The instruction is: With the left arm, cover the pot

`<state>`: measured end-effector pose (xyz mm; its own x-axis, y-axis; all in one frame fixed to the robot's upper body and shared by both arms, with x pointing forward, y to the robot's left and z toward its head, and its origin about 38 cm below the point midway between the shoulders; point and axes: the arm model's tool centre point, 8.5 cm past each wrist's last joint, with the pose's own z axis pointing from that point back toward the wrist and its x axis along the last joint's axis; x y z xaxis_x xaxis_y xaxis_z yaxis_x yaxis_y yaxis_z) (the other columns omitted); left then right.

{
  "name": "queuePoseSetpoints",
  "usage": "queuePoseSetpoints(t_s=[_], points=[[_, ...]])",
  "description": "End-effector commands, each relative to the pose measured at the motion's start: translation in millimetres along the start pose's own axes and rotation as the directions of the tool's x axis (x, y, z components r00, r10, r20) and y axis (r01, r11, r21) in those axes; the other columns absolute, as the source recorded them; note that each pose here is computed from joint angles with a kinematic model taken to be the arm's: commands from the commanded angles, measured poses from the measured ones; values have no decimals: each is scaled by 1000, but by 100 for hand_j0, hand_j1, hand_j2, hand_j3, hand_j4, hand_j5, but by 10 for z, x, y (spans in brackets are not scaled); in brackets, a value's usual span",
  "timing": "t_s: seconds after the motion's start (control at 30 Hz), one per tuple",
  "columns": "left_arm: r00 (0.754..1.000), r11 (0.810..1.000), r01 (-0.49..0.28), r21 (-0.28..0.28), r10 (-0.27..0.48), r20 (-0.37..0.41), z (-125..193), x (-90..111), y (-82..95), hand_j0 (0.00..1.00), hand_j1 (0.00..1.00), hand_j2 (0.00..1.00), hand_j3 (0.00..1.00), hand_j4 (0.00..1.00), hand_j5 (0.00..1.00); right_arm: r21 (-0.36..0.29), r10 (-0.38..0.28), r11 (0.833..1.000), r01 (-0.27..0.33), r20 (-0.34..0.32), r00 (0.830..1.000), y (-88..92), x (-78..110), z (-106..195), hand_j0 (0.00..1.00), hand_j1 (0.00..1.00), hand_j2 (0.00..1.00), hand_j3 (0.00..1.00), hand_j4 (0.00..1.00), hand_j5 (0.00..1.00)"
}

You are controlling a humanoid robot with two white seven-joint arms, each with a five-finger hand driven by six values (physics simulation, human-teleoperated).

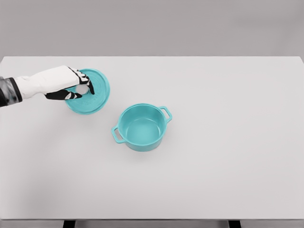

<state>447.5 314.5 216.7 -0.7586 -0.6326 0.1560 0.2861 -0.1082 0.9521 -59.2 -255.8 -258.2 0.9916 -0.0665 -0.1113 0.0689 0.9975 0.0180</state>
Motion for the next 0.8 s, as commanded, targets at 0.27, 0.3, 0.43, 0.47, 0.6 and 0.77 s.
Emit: queuePoseSetpoints(t_s=[0.27,0.3,0.43,0.47,0.6,0.77], points=[[997,999,28,22,-30,70,-77,224,99,54,54,54,54,54,54,0,1,1000,-1,1,1000,0,4,0,100,100,100,100,100,100],[997,999,30,30,-32,75,-85,243,109,54,54,54,54,54,54,0,0,1000,0,0,1000,1,-1,0,100,100,100,100,100,100],[993,999,29,25,-32,118,-144,367,94,54,54,54,54,54,54,0,0,1000,0,0,1000,1,-1,0,100,100,100,100,100,100],[992,999,30,26,-33,122,-154,381,93,54,54,54,54,54,54,0,0,1000,0,0,1000,1,-1,0,100,100,100,100,100,100],[990,1000,20,20,-23,138,-207,419,50,54,54,54,54,54,54,0,0,1000,0,0,1000,1,-1,0,100,100,100,100,100,100],[985,1000,6,21,-9,171,-307,511,7,54,54,54,54,54,54,0,0,1000,0,0,1000,1,-1,0,100,100,100,100,100,100]])
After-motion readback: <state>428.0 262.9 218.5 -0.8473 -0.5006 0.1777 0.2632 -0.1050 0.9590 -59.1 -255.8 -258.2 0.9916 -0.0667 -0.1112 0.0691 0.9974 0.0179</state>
